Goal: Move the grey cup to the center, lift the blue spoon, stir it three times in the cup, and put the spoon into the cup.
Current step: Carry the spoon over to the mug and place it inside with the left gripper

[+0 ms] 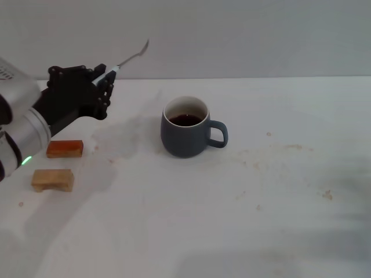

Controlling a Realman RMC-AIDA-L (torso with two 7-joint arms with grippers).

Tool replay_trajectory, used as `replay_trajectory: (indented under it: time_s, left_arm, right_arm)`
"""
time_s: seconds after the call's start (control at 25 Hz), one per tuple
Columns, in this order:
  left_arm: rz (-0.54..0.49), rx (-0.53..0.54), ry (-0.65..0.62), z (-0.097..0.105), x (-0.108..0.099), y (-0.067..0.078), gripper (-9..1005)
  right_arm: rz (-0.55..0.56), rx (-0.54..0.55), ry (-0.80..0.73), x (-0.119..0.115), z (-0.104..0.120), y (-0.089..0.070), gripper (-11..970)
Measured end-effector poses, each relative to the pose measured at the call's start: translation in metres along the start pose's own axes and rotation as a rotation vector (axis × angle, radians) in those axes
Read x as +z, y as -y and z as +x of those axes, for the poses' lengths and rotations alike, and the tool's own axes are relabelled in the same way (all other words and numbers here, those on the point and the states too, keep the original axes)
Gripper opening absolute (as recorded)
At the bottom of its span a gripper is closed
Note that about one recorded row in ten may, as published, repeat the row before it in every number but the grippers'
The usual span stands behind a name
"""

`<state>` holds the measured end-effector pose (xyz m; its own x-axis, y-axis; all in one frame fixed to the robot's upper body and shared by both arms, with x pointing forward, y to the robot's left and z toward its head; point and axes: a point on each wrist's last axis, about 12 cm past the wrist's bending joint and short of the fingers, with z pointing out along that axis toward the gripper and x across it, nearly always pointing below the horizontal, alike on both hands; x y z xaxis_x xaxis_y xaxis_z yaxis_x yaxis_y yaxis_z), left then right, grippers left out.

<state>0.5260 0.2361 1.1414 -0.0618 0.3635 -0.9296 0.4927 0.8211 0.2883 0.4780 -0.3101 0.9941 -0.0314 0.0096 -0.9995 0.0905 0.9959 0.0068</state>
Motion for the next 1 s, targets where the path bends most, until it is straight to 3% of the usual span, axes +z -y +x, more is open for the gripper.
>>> replay_trajectory:
  time_s: [0.2, 1.0]
  left_arm:
    - [0.024, 0.065, -0.03, -0.016, 0.002, 0.011, 140]
    - [0.062, 0.205, -0.086, -0.045, 0.006, 0.033, 140]
  right_arm:
    - [0.006, -0.003, -0.006, -0.003, 0.002, 0.002, -2]
    - [0.041, -0.017, -0.018, -0.018, 0.007, 0.013, -2]
